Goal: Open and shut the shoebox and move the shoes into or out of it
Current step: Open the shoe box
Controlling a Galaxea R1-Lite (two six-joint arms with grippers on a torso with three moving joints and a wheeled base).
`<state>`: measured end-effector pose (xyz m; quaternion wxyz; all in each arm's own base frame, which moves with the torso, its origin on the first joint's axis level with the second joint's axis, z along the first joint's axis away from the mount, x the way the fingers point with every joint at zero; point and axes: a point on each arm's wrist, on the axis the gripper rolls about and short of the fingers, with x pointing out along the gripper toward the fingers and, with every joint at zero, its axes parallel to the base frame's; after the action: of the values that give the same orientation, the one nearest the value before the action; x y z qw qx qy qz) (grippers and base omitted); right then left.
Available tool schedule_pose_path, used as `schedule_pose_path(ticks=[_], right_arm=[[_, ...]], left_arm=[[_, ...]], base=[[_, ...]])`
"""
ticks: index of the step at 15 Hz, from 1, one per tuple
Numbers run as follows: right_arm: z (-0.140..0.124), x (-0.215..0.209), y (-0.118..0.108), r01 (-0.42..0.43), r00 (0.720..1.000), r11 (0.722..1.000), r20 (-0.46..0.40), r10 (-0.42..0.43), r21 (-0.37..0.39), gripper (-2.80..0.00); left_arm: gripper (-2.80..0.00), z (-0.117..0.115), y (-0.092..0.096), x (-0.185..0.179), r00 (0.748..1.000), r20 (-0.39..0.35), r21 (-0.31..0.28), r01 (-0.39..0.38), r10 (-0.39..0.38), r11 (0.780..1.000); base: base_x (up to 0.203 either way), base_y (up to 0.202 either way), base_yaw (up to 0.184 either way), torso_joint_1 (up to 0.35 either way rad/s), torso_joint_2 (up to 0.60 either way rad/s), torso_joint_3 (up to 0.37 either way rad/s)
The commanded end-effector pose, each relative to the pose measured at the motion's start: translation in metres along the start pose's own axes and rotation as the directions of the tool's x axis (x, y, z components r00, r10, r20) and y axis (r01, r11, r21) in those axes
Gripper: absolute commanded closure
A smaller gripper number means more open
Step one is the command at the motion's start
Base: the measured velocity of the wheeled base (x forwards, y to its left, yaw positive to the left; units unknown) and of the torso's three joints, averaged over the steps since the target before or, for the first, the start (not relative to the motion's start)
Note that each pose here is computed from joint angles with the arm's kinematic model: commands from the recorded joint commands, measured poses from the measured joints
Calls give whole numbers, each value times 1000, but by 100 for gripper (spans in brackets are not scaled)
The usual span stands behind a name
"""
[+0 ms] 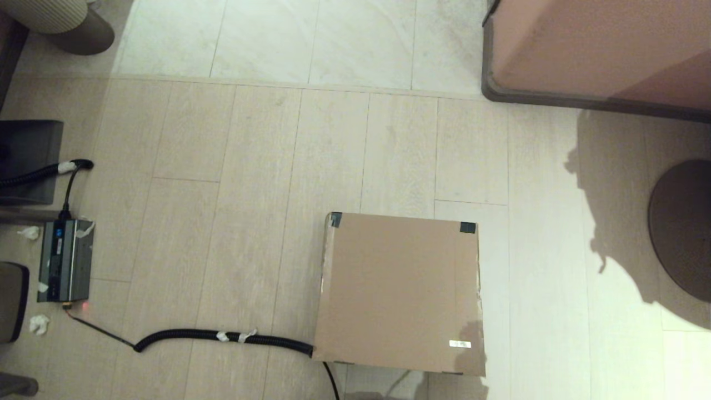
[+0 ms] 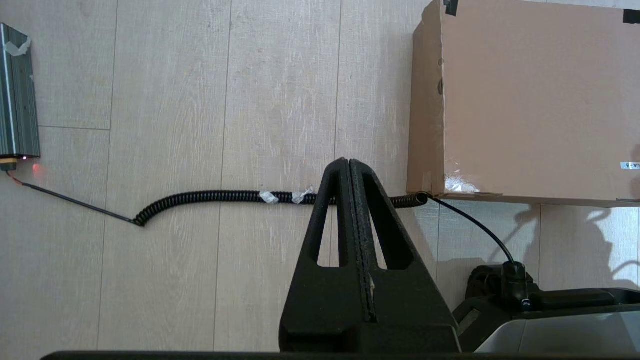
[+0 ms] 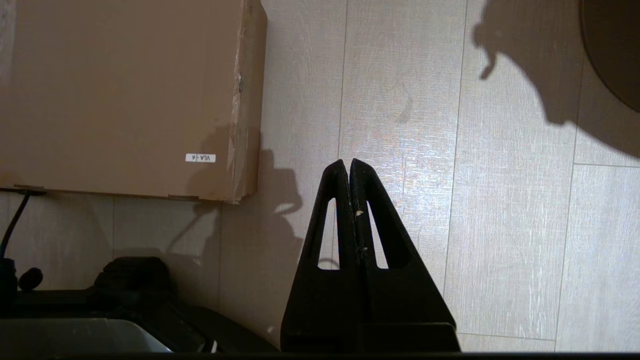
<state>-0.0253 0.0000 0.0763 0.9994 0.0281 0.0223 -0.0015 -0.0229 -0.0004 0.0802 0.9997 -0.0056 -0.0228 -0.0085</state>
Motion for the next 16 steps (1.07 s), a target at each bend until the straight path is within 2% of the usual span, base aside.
schedule_pose_path(ticks=[1, 4, 7, 8, 10, 12, 13, 14, 15, 16], right_arm=[[0, 0, 0, 0, 1000, 1000, -1, 0, 9, 0], [0, 0, 0, 1, 1000, 1000, -1, -1, 17, 0], [0, 0, 0, 1, 1000, 1000, -1, -1, -14, 0], [0, 0, 0, 11, 1000, 1000, 0, -11, 9, 0], [14, -4, 0, 46, 998, 998, 34, -47, 47, 0], [35, 2, 1, 45, 998, 993, -42, -41, 107, 0], [48, 9, 2, 46, 995, 988, -97, -32, 147, 0], [63, 21, 3, 54, 986, 981, -166, -22, 186, 0], [76, 35, 4, 69, 971, 975, -238, -17, 213, 0], [84, 51, 5, 84, 953, 969, -302, -11, 231, 0]], left_arm=[[0, -5, 0, 1, 1000, -15, -1, 0, 0, 1000], [0, -5, 0, 1, 1000, -15, 1, 0, 0, 1000], [0, -5, 0, 1, 1000, -15, 5, 4, -4, 1000], [0, -5, 0, 1, 1000, -13, 4, 3, -3, 1000], [0, -4, 0, 1, 1000, -20, 46, 19, -18, 999], [0, -2, 0, 6, 996, -91, 48, 27, -23, 998], [0, -1, 0, 8, 993, -112, 77, 39, -31, 996], [0, 6, -1, 8, 993, -105, 109, 64, -52, 992], [0, 22, -2, 9, 994, -87, 114, 83, -73, 990], [0, 32, -2, 13, 989, -115, 107, 103, -90, 989]], base=[[0, 0, 0, 0, 0, 0], [0, 0, 0, 0, 0, 0], [0, 0, 0, 0, 0, 0], [0, 0, 0, 0, 0, 0], [0, 0, 0, 0, 0, 0], [0, 0, 0, 0, 0, 0], [0, 0, 0, 0, 0, 0], [0, 0, 0, 0, 0, 0], [0, 0, 0, 0, 0, 0], [0, 0, 0, 0, 0, 0]])
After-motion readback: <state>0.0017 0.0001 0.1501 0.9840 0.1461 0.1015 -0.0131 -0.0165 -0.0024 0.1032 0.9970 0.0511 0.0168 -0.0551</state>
